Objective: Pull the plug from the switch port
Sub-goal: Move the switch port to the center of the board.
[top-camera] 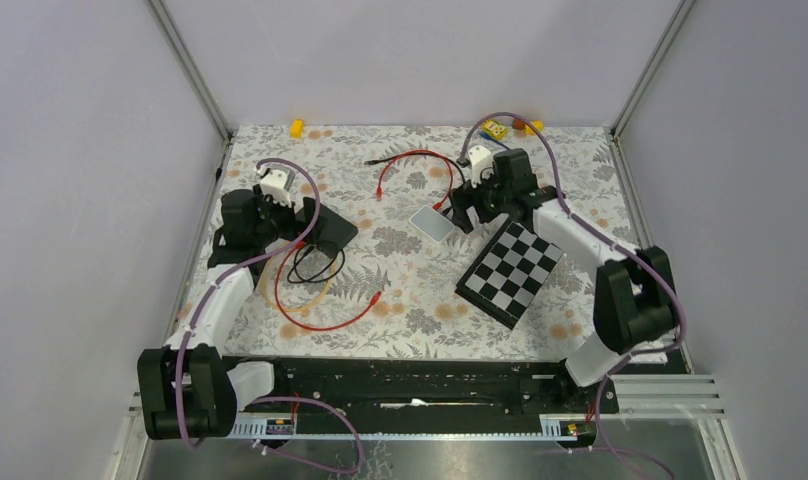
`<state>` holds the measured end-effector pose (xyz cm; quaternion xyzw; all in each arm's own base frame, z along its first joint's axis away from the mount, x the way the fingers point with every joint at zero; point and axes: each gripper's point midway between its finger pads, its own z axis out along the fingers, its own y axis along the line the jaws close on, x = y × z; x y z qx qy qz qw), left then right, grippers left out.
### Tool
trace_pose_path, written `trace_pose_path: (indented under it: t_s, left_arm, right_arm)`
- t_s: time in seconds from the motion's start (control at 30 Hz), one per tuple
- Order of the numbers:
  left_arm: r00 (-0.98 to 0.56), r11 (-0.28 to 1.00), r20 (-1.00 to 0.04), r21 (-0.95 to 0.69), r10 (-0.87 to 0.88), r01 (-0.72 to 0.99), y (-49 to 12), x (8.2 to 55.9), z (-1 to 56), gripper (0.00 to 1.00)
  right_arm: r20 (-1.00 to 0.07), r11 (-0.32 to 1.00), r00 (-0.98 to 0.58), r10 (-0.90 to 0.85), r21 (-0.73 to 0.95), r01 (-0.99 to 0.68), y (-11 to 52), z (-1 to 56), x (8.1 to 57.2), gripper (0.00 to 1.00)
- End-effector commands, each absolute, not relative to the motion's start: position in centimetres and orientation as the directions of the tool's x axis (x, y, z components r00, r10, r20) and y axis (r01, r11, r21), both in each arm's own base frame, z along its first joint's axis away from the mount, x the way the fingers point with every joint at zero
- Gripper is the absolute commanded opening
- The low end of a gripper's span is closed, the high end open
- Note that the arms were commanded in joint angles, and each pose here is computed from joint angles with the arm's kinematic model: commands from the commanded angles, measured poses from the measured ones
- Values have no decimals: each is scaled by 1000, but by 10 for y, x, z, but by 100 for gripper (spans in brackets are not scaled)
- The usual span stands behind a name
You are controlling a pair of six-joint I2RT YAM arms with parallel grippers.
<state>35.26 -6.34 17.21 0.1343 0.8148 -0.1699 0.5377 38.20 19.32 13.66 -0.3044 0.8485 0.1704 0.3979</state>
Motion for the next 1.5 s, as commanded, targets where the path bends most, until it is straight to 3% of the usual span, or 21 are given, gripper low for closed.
trace_pose_path:
  t_s: [0.0, 0.2, 0.8, 1.07, 1.47]
  left_arm:
    - [-339, 889, -939, -107, 57, 445, -69, 360, 193, 98]
    - [-355, 883, -933, -114, 63, 455, -74, 360, 186, 98]
    - [-352, 882, -932, -97, 81, 460, -75, 361, 185, 98]
    - [-354, 880, -932, -101, 80, 464, -76, 360, 184, 97]
    - [-362, 883, -928, -99, 85, 459, -75, 362, 181, 97]
  right_arm:
    - [-709, 714, -506, -491, 5, -700, 201, 115, 396, 99]
    - [-630, 669, -558, -540, 80, -739, 225, 75, 406, 95]
    - [-566, 630, -622, -542, 217, -746, 259, 40, 413, 91]
    - [-527, 621, -673, -519, 309, -721, 273, 31, 386, 87]
    - [-572, 607, -696, -434, 384, -695, 302, 54, 329, 86]
